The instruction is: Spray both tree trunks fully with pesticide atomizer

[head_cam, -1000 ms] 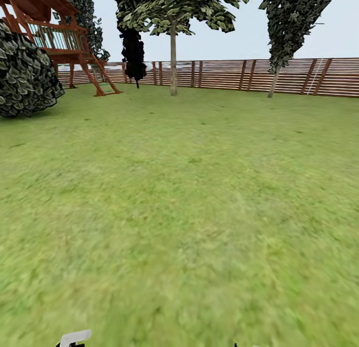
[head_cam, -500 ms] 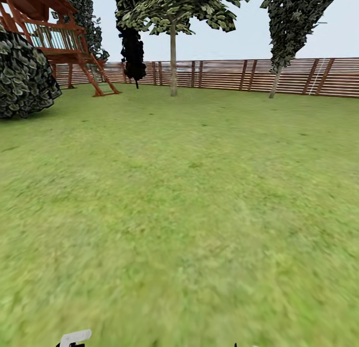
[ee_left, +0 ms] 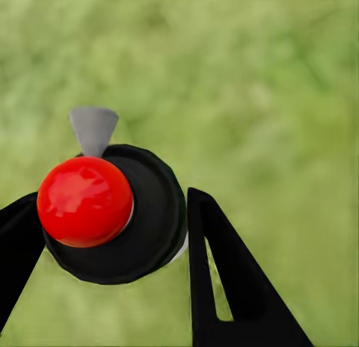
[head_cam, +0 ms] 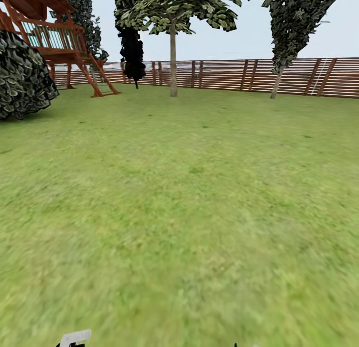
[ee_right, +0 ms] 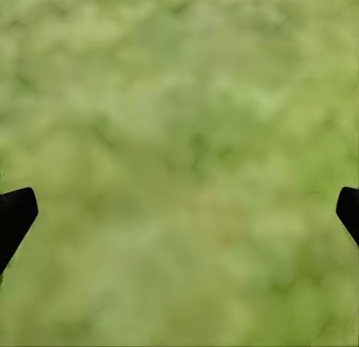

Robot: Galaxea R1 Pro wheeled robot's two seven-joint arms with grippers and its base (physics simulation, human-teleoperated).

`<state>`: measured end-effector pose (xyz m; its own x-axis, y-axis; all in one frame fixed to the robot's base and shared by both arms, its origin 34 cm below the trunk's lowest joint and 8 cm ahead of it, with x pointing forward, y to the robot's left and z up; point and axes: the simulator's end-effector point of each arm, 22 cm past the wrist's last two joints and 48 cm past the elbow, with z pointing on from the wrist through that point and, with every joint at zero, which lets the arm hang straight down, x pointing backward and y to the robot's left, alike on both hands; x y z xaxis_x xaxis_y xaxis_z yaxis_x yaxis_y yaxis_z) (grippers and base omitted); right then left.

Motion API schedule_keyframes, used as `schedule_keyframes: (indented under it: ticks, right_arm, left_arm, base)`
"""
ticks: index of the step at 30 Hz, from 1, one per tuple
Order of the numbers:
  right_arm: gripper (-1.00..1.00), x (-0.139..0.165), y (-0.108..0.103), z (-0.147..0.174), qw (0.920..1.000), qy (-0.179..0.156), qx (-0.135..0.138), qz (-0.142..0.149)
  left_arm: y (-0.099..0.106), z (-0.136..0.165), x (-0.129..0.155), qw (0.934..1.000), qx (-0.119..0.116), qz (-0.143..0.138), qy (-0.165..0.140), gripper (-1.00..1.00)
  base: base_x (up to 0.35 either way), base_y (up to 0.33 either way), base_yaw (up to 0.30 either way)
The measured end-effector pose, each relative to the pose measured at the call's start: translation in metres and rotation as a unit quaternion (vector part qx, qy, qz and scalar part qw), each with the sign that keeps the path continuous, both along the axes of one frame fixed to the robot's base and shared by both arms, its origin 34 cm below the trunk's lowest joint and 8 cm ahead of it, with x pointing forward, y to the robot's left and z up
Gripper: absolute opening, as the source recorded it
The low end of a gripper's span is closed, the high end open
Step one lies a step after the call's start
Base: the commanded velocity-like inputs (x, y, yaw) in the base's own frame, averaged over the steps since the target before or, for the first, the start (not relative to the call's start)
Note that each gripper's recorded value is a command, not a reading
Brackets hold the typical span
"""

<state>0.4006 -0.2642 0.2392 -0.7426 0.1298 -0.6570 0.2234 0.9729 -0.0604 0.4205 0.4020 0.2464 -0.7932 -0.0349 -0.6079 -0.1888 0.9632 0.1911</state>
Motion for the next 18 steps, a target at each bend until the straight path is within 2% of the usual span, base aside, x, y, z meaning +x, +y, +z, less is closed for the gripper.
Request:
schedule_keyframes:
  ticks: [18]
  right_arm:
    - [1.00,0.0000,0.0000,0.0000,1.0000,0.000,0.000,0.000]
  left_arm:
    - [0.0000,0.0001,0.0002,1.0000,0.000,0.000,-0.001,-1.00]
  base:
    - [0.339,0.000,0.000]
